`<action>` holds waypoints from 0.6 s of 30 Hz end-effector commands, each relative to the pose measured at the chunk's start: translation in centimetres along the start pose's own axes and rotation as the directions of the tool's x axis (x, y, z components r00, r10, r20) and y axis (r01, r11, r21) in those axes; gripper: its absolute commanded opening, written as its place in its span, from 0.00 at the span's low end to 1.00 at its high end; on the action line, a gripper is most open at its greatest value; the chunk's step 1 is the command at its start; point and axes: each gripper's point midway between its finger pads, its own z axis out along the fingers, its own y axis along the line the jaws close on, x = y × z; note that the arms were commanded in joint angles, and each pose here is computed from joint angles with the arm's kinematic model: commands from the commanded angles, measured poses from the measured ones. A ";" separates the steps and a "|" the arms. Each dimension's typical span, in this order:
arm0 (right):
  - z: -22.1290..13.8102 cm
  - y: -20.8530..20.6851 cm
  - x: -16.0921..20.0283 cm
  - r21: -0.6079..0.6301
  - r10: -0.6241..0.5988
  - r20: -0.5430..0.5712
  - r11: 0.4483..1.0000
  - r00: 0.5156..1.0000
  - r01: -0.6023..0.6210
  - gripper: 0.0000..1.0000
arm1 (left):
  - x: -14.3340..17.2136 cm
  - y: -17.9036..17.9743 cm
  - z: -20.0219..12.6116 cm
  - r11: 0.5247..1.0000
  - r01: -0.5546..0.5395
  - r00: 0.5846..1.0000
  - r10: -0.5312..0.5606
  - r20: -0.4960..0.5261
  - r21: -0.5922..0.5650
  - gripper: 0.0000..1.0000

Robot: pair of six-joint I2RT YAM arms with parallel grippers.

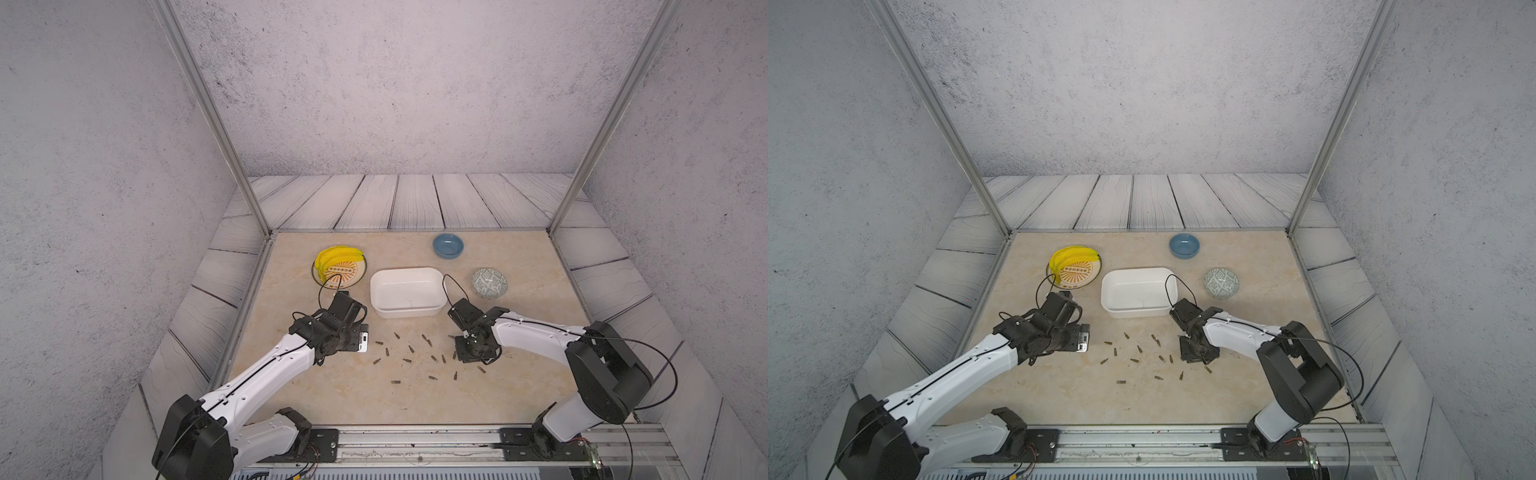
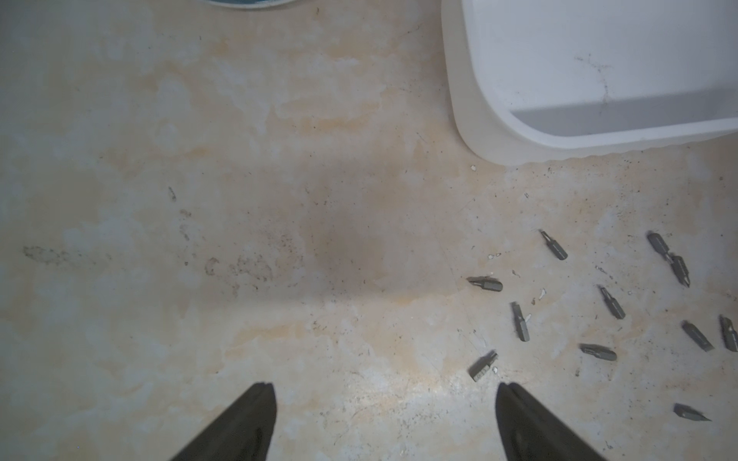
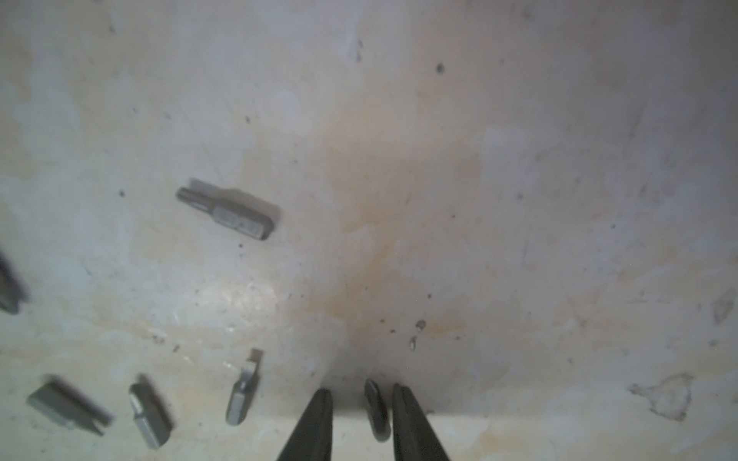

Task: Put the bit on the desktop into the storage box
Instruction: Pick up the screwdriver bit from the center of the board.

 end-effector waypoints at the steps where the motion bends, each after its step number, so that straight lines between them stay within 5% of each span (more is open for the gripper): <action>1: 1.2 -1.9 3.1 0.070 0.009 -0.104 0.998 0.995 -0.002 0.29 | -0.4 -0.3 -0.4 1.000 0.002 1.000 -0.002 0.002 0.000 0.92; 18: 1.1 -2.2 3.3 0.087 0.015 -0.122 0.996 0.992 -0.004 0.07 | 1.2 -1.1 -0.2 1.000 -0.013 0.999 0.014 -0.050 0.021 0.92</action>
